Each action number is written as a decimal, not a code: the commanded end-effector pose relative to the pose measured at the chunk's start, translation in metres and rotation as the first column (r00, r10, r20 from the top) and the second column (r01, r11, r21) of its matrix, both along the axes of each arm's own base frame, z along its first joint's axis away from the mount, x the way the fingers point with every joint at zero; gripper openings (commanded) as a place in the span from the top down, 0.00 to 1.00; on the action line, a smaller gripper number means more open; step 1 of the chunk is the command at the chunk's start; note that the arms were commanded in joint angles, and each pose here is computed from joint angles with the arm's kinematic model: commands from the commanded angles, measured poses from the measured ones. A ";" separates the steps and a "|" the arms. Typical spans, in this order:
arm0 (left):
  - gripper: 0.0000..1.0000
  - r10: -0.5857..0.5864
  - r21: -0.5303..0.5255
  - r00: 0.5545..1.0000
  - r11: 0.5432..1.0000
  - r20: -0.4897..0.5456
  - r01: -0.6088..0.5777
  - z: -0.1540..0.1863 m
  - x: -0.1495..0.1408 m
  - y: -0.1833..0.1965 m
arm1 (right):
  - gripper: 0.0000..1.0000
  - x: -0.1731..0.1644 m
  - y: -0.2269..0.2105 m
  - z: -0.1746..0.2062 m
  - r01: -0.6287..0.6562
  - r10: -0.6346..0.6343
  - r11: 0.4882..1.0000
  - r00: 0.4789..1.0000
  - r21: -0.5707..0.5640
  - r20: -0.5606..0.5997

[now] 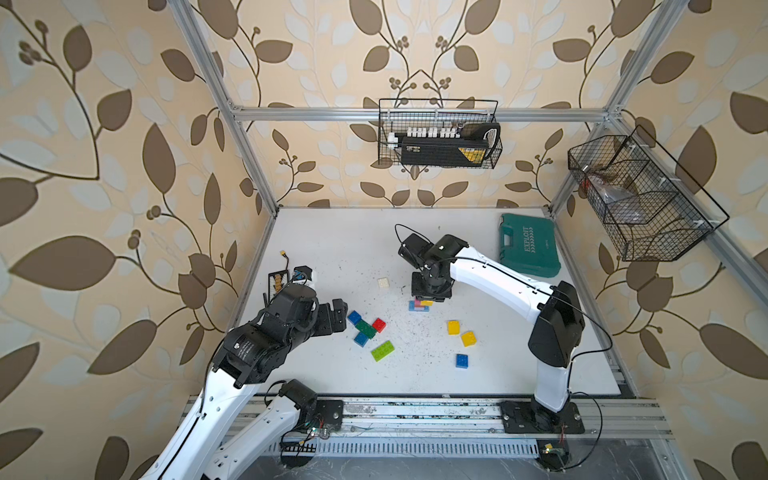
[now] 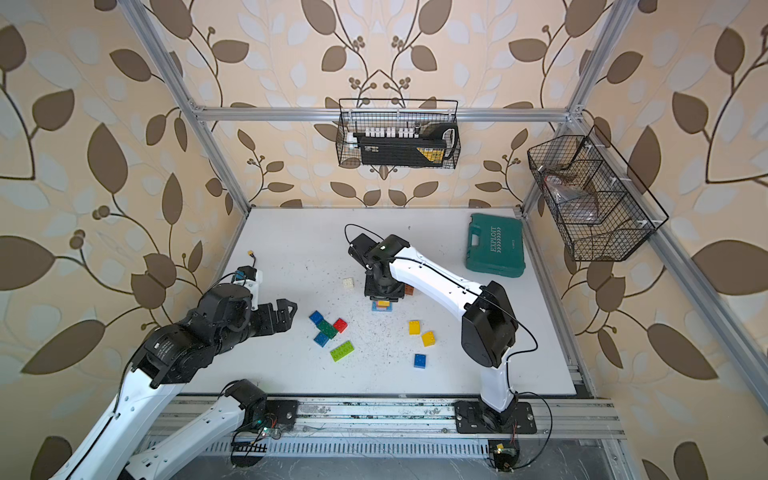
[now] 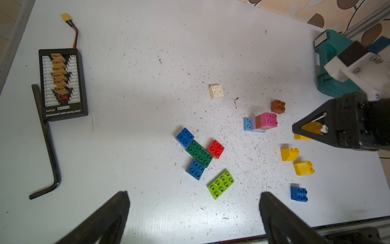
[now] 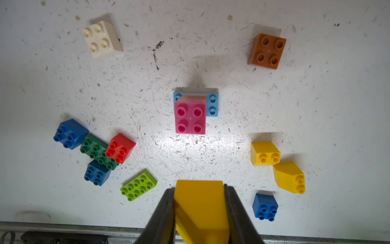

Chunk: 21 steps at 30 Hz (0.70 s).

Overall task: Assemble the number 1 with lego
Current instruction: Assemble the lego brick with the lego brick.

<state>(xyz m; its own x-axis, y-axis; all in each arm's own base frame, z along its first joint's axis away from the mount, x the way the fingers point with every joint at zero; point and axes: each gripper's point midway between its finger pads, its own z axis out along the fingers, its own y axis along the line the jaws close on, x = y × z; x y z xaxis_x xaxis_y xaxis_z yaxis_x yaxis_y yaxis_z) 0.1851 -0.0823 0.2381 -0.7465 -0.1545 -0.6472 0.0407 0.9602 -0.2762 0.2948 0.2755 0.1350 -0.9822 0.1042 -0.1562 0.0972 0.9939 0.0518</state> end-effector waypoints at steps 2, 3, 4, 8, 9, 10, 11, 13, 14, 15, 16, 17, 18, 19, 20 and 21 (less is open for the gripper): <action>0.01 -0.025 -0.005 1.000 1.000 0.016 0.025 0.002 0.000 -0.003 | 0.78 0.000 0.000 -0.010 -0.045 0.042 0.998 0.997 -0.050 -0.058; 0.01 -0.026 -0.005 0.999 1.000 0.019 0.026 0.003 -0.001 -0.003 | 0.78 0.002 0.001 -0.012 -0.046 0.043 0.997 0.997 -0.054 -0.062; 0.01 -0.026 -0.008 0.999 1.000 0.022 0.026 0.003 -0.001 -0.003 | 0.79 0.004 0.002 -0.013 -0.047 0.044 0.997 0.997 -0.058 -0.064; 0.01 -0.028 -0.010 0.999 1.000 0.023 0.028 0.004 -0.001 -0.004 | 0.79 0.013 0.003 -0.018 -0.039 0.034 0.997 0.997 -0.067 -0.071; 0.01 -0.029 -0.009 0.999 1.000 0.022 0.029 0.004 -0.001 -0.004 | 0.79 0.014 0.002 -0.020 -0.035 0.030 0.997 0.997 -0.068 -0.073; 0.01 -0.030 -0.009 0.999 0.999 0.021 0.030 0.003 -0.001 -0.004 | 0.79 0.016 0.003 -0.022 -0.032 0.027 0.997 0.997 -0.070 -0.075; 0.01 -0.031 -0.010 0.999 0.999 0.020 0.031 0.003 -0.001 -0.004 | 0.80 0.018 0.004 -0.024 -0.030 0.024 0.997 0.997 -0.069 -0.076; 0.01 -0.034 -0.011 0.999 0.999 0.021 0.034 0.003 -0.001 -0.005 | 0.81 0.020 0.004 -0.028 -0.023 0.017 0.997 0.997 -0.074 -0.082; 0.01 -0.033 -0.011 0.999 0.999 0.021 0.033 0.004 -0.001 -0.005 | 0.81 0.022 0.003 -0.030 -0.018 0.012 0.997 0.997 -0.073 -0.081; 0.01 -0.034 -0.012 0.999 0.999 0.021 0.034 0.003 -0.001 -0.005 | 0.82 0.024 0.003 -0.031 -0.013 0.008 0.997 0.997 -0.071 -0.079; 0.01 -0.037 -0.011 0.999 0.999 0.021 0.038 0.003 -0.001 -0.005 | 0.83 0.026 0.004 -0.032 -0.008 0.003 0.998 0.997 -0.069 -0.074; 0.01 -0.038 -0.012 0.999 0.999 0.021 0.038 0.003 -0.001 -0.006 | 0.83 0.028 0.004 -0.033 -0.001 -0.004 0.998 0.998 -0.064 -0.070; 0.01 -0.040 -0.014 0.999 0.999 0.021 0.040 0.003 -0.001 -0.006 | 0.84 0.029 0.004 -0.034 0.006 -0.010 0.998 0.998 -0.059 -0.067; 0.01 -0.041 -0.013 0.999 0.999 0.022 0.042 0.004 -0.001 -0.006 | 0.84 0.031 0.005 -0.034 0.011 -0.014 0.999 0.998 -0.053 -0.061; 0.01 -0.043 -0.014 0.999 0.999 0.021 0.043 0.003 -0.001 -0.007 | 0.84 0.032 0.006 -0.034 0.016 -0.018 0.999 0.998 -0.047 -0.054; 0.01 -0.045 -0.015 0.999 0.999 0.022 0.046 0.004 -0.001 -0.007 | 0.84 0.034 0.007 -0.034 0.018 -0.020 0.999 0.999 -0.041 -0.051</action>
